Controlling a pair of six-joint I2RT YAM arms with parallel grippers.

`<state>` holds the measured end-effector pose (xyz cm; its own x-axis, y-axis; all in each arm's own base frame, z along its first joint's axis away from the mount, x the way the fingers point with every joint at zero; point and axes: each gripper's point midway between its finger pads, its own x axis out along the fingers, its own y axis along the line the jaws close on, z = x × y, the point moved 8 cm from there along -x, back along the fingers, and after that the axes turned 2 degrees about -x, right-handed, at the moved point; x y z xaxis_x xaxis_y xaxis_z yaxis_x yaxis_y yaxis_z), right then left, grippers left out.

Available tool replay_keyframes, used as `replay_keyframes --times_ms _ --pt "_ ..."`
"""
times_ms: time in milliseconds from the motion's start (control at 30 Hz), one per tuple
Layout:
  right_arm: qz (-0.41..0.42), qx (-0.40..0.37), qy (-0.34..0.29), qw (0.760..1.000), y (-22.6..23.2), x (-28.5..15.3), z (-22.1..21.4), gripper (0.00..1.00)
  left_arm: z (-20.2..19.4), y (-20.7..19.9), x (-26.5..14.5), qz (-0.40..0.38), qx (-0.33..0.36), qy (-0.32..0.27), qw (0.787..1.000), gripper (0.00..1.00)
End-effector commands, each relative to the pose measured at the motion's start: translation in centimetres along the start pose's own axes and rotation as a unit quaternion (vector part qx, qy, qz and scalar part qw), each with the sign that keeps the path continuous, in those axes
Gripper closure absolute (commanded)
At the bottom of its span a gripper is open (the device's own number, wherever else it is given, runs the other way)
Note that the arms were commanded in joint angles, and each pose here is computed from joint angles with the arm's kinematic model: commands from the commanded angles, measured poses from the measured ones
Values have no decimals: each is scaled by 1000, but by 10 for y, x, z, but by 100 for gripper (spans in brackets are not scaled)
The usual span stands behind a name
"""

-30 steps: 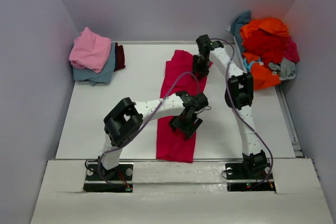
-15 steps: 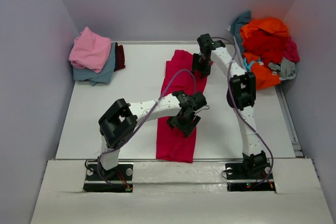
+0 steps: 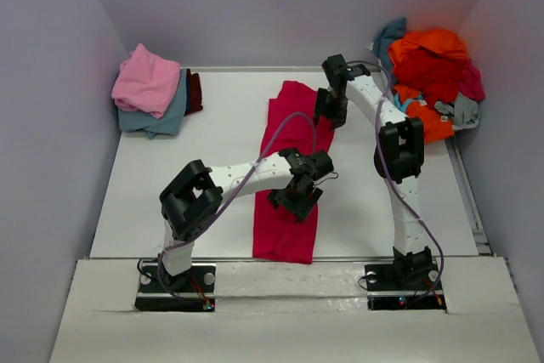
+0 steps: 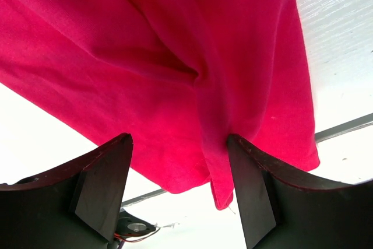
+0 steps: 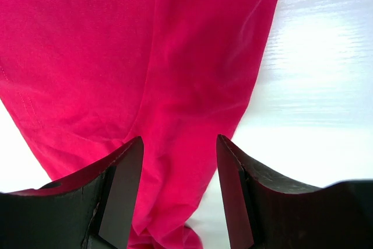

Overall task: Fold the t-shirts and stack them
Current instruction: Rotate the tshirt 90 degrees

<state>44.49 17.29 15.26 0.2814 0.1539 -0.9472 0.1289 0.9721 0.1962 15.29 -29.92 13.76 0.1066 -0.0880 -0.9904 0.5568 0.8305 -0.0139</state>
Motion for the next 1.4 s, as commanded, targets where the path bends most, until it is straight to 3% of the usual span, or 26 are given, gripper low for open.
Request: replay_keyframes --times_ms 0,467,900,1167,1367 --pt "1 11 7 1000 3 0 -6 42 -6 3 -9 7 0 -4 1000 23" --pt "-15 12 50 999 -4 57 -14 42 -11 7 -6 18 1 6 1000 23" --pt "-10 -20 10 1000 5 90 18 41 -10 7 -2 25 9 13 1000 23" --pt "2 -15 -41 999 -4 88 45 40 1 6 1 26 13 11 1000 22" --pt "21 -19 -65 997 -1 52 53 40 12 13 -2 42 -2 -10 999 23"
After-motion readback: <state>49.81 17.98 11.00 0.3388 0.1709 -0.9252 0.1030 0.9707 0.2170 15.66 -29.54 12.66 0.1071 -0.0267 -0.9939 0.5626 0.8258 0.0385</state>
